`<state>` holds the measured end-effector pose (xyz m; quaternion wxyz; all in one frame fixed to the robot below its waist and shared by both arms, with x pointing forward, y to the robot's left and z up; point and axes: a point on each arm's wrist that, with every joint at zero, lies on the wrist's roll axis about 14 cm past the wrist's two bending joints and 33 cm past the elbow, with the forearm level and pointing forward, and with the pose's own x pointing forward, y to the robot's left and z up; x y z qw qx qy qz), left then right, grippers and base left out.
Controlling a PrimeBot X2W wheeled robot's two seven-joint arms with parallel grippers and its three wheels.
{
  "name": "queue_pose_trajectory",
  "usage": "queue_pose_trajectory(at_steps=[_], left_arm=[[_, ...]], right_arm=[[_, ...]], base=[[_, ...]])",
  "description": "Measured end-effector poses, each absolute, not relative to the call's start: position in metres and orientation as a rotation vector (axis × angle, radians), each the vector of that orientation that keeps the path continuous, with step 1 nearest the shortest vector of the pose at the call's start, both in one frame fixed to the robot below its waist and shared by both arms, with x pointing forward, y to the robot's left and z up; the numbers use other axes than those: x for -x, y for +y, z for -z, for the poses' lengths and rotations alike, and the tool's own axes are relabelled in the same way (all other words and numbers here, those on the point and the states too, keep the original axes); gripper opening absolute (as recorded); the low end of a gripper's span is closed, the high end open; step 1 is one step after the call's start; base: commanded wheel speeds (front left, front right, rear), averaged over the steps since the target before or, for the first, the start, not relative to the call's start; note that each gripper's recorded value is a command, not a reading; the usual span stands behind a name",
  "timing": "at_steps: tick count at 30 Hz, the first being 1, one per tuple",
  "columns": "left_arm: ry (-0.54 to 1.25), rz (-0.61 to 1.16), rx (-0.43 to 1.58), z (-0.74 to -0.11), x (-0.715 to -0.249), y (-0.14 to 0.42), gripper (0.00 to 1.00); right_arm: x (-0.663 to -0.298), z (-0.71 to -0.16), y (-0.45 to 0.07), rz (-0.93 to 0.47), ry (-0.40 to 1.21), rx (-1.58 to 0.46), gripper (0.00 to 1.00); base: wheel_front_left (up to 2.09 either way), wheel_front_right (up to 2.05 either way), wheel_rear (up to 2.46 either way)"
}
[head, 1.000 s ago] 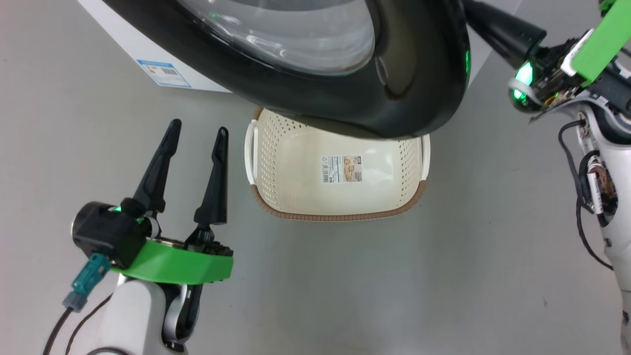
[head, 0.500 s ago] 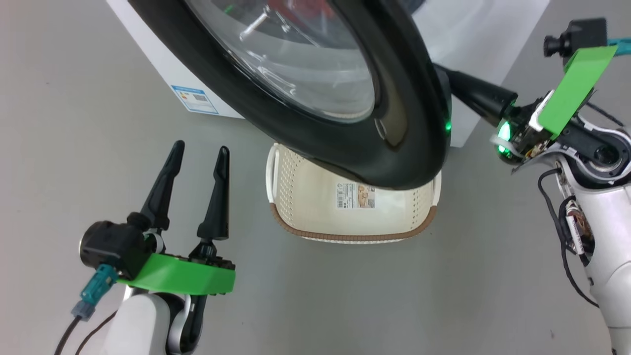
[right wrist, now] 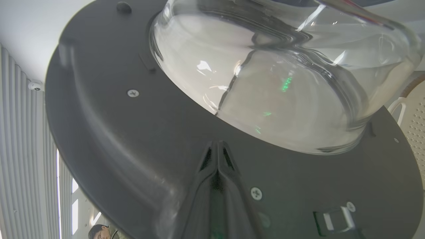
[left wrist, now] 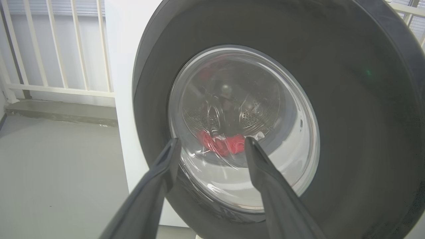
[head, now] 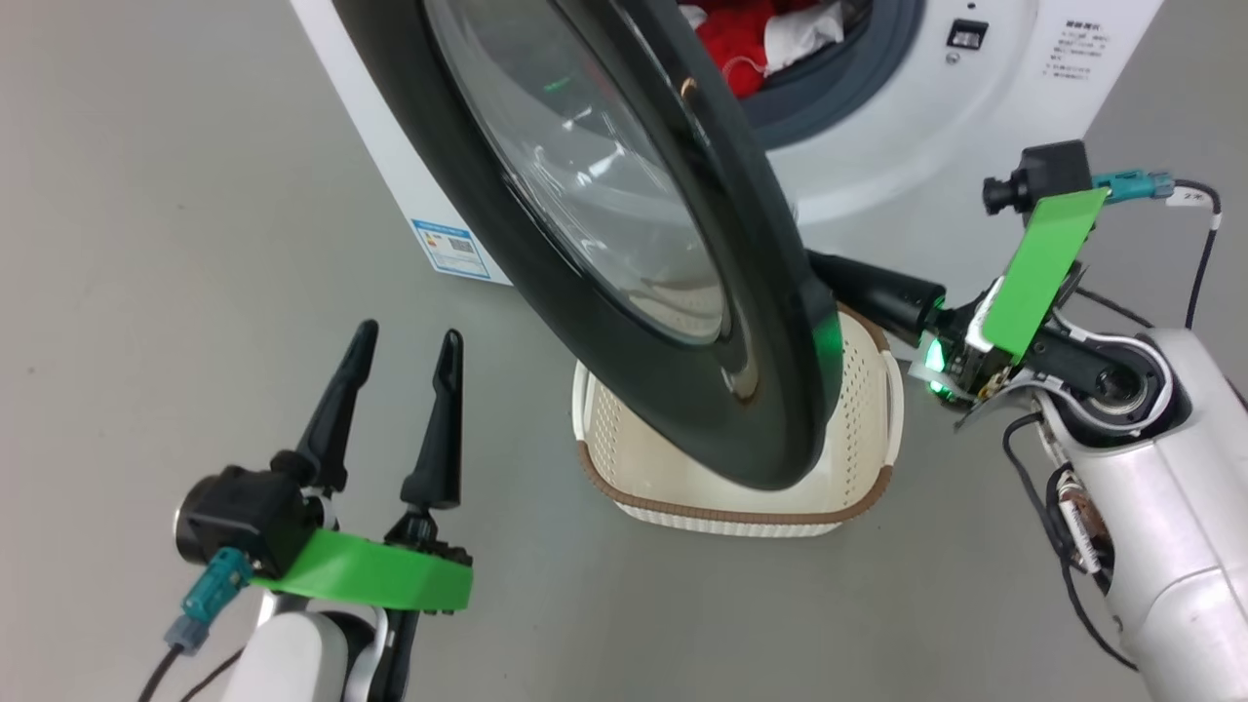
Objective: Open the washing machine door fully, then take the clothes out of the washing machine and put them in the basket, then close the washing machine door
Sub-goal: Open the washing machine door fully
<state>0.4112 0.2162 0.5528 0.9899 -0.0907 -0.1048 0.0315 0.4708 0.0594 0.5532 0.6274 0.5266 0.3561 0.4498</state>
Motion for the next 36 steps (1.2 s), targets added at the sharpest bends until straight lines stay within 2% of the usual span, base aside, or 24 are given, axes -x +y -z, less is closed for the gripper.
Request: queue_pose_trajectory(at_steps=[18, 36], left_arm=[[-0.236, -0.153, 0.194, -0.562, -0.359, 0.239, 1.0], [-0.26, -0.284, 0.191, -0.566, -0.314, 0.278, 1.0]], right_arm=[[-0.402, -0.563, 0.108, -1.163, 0.935, -1.133, 0.0], [-0.362, -0.567, 0.165, -1.303, 1.055, -1.071, 0.0]], base=[[0.0, 0.0, 0.0], [0.0, 0.0, 0.0]])
